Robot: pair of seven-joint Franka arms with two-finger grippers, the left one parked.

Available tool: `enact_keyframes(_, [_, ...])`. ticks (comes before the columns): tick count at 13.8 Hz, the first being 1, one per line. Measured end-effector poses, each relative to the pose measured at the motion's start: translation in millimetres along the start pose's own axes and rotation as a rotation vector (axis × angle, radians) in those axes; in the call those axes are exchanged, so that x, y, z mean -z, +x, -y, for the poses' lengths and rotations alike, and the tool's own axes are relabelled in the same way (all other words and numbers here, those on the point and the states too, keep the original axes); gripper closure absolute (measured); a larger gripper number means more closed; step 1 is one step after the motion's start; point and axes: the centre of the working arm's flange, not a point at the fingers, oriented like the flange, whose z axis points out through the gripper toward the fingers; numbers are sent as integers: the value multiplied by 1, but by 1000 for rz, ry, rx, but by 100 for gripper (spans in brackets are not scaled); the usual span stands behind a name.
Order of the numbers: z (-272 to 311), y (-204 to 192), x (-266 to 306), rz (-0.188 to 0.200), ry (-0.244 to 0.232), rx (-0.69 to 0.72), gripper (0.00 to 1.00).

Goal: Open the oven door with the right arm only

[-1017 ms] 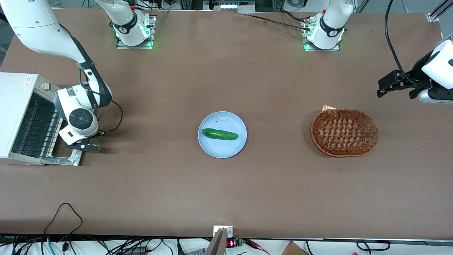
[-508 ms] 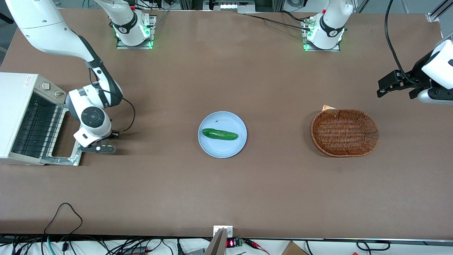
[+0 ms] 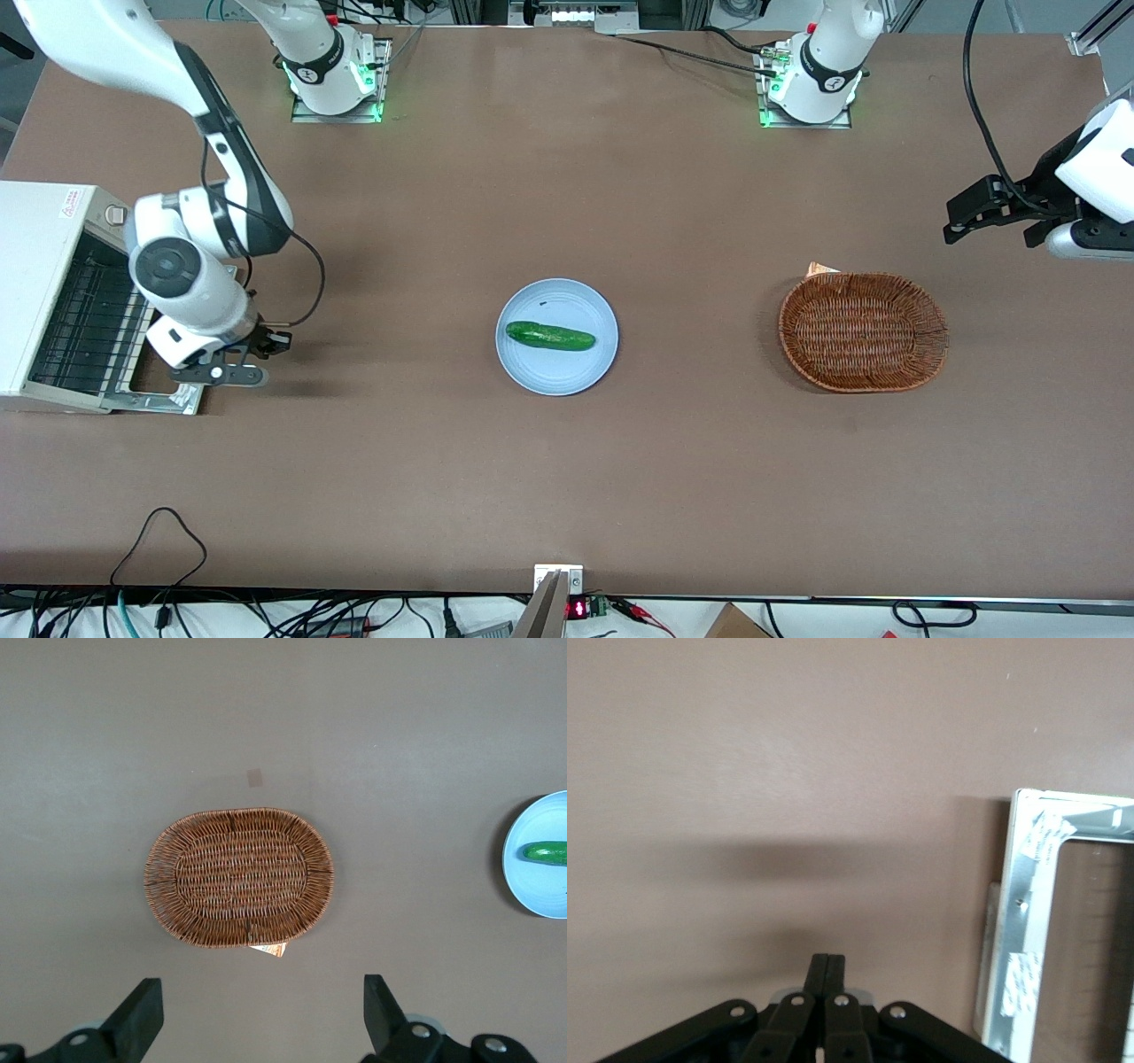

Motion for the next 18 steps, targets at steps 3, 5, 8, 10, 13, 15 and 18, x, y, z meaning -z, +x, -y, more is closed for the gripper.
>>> enact_keyframes(3, [1,-7,52,11,87,-9,99])
enact_keyframes(5, [1,-14,89,25,132,-20,99])
enact_keyframes(8, [-9,-16,142,72,160,-37,99])
enact_keyframes(10, [-15,-13,176,88,187,-46,99])
enact_keyframes(13, [-23,-12,206,108,193,-48,99])
enact_keyframes(15, [-27,-14,221,127,190,-48,99])
enact_keyframes(18, [-34,-18,244,142,187,-40,96])
